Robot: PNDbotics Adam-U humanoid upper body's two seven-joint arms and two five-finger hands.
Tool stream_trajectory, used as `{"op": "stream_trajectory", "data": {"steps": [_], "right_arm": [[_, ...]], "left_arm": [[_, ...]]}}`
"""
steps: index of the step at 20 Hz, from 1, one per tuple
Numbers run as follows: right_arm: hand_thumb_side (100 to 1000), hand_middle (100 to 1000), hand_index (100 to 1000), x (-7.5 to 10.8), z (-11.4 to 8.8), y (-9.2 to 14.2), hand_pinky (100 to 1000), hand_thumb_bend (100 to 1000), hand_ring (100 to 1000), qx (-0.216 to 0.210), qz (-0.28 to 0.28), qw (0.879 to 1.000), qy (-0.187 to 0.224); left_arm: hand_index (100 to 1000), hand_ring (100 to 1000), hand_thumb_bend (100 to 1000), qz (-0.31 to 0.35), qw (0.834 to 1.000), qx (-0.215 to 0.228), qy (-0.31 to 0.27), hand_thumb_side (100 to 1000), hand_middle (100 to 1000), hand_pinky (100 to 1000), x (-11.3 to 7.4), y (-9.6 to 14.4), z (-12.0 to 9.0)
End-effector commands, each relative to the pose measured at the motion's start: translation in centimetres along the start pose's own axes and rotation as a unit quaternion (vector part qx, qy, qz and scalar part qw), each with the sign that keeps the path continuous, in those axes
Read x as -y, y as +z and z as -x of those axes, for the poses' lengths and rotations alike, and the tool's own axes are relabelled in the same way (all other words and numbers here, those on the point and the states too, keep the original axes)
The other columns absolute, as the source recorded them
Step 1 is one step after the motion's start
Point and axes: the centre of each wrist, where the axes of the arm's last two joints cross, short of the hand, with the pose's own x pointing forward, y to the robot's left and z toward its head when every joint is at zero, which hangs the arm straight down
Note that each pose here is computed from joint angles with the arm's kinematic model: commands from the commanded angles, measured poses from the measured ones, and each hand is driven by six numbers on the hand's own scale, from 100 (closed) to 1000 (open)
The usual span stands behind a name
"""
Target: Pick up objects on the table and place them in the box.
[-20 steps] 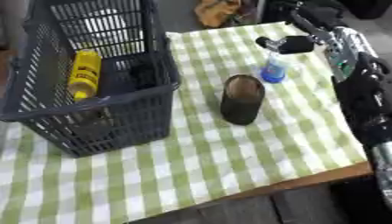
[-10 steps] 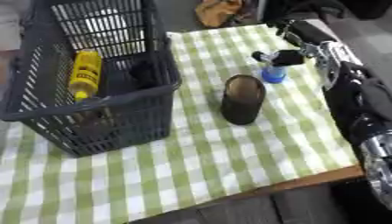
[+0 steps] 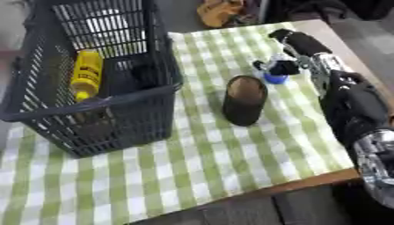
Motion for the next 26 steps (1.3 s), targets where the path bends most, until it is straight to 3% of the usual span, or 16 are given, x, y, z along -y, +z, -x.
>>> {"op": "stream_trajectory", "data": {"steps": [1, 11, 17, 19, 20, 22, 26], "right_arm": [[741, 951, 1000, 1.4, 1.0, -0.1, 1000, 500, 971, -0.016, 0.022, 0.998, 0.052], [732, 953, 1000, 1.0, 1.5, 0.3, 1000, 497, 972, -0.035, 0.035, 0.996, 0.077], [727, 938, 995, 0.9, 1.4, 0.2, 996, 497, 945, -0.044, 0.035, 0.996, 0.069], [728, 932, 993, 0.8, 1.4, 0.2, 967, 498, 933, -0.047, 0.032, 0.996, 0.063], [723, 909, 982, 0.7, 1.4, 0.3, 878, 501, 875, -0.049, 0.031, 0.997, 0.058], [723, 894, 974, 0.4, 1.4, 0.3, 854, 502, 856, -0.054, 0.025, 0.997, 0.041], [708, 814, 934, 0.0, 1.2, 0.4, 665, 509, 738, -0.069, 0.019, 0.997, -0.008]], "left_arm": [[761, 811, 402, 0.001, 1.000, 0.009, -0.001, 904, 747, 371, -0.2, -0.4, -0.5], [761, 810, 402, 0.002, 1.000, 0.010, -0.001, 904, 747, 371, -0.2, -0.4, -0.5], [761, 810, 401, 0.004, 1.000, 0.009, 0.000, 904, 747, 371, -0.1, -0.4, -0.5], [761, 810, 401, 0.005, 1.000, 0.009, 0.000, 904, 747, 371, -0.1, -0.4, -0.5], [760, 809, 401, 0.005, 1.000, 0.009, 0.000, 904, 747, 371, -0.1, -0.4, -0.5], [760, 809, 400, 0.005, 1.000, 0.009, 0.000, 904, 747, 371, -0.1, -0.4, -0.5], [760, 809, 400, 0.006, 1.000, 0.008, 0.001, 904, 746, 370, -0.1, -0.4, -0.5]]}}
